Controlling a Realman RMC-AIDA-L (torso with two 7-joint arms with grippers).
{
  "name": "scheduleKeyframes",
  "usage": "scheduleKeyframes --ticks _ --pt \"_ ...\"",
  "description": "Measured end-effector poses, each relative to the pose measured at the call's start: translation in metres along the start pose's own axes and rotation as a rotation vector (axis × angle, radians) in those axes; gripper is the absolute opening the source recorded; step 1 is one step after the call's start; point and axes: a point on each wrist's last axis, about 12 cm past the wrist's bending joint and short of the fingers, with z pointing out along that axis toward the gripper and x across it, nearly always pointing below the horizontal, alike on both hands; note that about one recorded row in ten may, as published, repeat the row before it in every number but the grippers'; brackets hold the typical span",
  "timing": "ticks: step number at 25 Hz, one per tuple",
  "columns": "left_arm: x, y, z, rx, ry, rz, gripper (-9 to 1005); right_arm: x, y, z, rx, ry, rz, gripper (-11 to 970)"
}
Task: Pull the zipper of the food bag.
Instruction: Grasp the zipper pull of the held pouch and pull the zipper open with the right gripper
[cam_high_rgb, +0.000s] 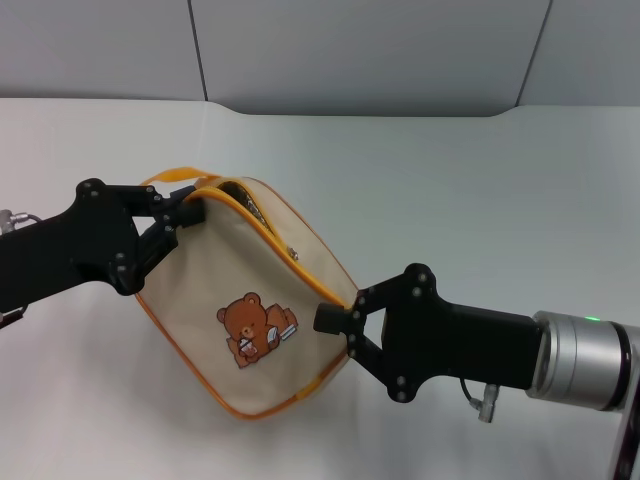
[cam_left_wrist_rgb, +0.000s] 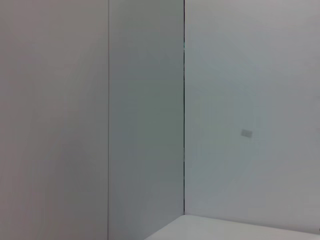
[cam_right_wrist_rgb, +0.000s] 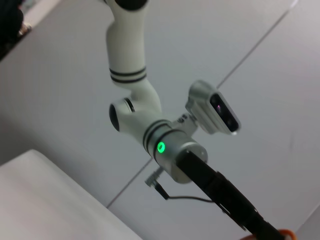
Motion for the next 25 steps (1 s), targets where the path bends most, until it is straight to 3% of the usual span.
scheduleKeyframes --ticks 7,12,17,25 --pt "-0.001 0.001 -0.001 -0.001 0.000 -0.005 61 -0.003 0.006 -0.010 0.056 0.001 0.046 0" --pt "-0.001 -0.001 0.001 0.014 -0.003 0.001 61 0.002 -0.012 -0.019 0.121 0.033 0.164 0" --pt "-0.001 -0.002 0.002 0.026 -0.004 0.002 61 0.009 -0.024 -0.016 0.106 0.063 0.275 120" --pt "-0.003 -0.004 0.002 0.049 -0.014 0.007 62 0.014 -0.026 -0.004 0.080 0.091 0.299 273"
